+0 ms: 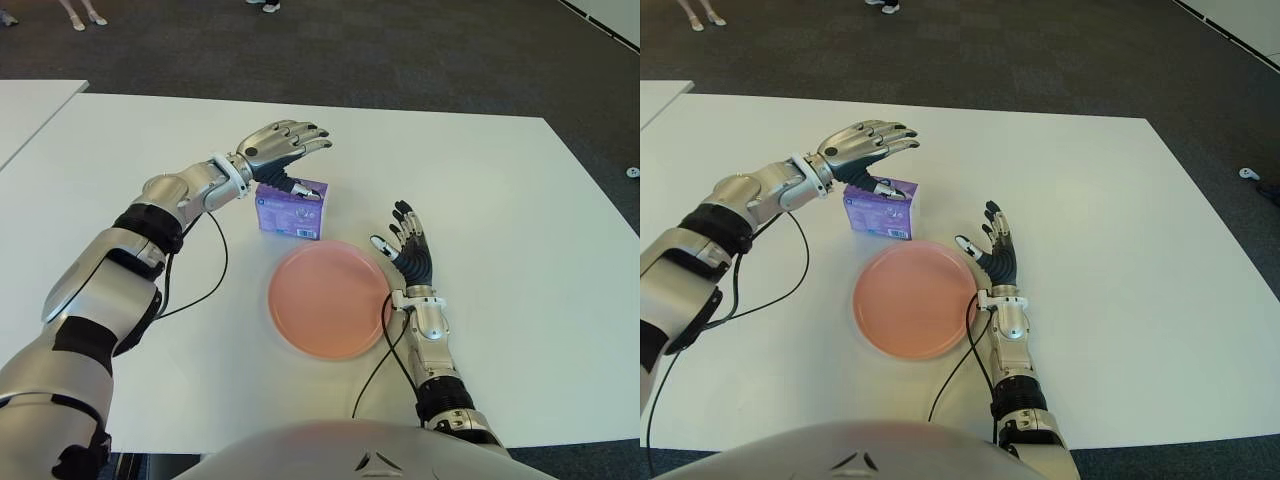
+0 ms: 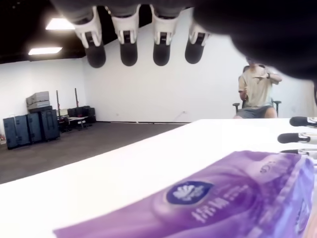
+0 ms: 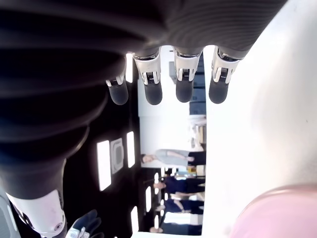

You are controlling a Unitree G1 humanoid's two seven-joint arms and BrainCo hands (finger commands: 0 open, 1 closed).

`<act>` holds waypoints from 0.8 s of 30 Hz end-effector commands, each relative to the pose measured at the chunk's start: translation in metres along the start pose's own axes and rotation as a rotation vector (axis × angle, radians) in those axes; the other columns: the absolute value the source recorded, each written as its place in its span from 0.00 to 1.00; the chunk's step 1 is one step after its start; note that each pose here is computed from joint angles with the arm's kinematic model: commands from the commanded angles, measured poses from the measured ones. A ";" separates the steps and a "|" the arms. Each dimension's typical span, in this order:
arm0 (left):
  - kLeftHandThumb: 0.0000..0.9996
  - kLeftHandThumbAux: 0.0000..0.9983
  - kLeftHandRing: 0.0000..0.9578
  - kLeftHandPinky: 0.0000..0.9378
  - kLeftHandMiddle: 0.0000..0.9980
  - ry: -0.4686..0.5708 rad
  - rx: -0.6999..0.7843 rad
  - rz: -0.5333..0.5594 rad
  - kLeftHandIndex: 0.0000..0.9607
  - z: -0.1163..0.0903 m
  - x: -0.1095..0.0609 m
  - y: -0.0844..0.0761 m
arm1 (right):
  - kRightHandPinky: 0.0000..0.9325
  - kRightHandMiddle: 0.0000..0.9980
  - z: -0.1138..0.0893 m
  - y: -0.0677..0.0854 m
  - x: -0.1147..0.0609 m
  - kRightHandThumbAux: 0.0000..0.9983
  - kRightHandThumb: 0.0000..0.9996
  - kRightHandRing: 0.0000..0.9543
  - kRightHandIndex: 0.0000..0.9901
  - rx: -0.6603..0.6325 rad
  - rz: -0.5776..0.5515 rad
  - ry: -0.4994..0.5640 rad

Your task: Put the tissue paper into the plate.

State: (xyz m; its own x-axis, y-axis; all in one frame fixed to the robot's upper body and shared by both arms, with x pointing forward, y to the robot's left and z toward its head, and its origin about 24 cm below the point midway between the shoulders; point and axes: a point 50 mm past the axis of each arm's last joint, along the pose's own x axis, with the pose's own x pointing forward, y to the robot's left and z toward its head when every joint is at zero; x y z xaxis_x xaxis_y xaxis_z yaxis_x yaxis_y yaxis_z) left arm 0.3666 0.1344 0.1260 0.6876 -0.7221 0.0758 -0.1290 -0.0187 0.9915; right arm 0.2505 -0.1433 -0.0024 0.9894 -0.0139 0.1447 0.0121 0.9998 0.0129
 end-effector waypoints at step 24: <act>0.52 0.06 0.00 0.00 0.00 0.003 0.197 -0.305 0.00 -0.015 0.005 0.004 | 0.04 0.01 -0.033 0.003 -0.026 0.66 0.13 0.00 0.00 0.043 -0.024 0.183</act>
State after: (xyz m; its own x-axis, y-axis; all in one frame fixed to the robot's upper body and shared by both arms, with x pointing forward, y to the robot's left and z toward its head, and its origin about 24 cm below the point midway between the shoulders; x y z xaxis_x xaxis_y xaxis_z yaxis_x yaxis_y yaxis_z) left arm 0.3792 0.1342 0.1328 0.7031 -0.6917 -0.1650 -0.0712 -0.2994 0.9515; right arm 0.2524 -0.1424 -0.0037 0.9914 -0.0086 0.1307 0.0069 0.9999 0.0129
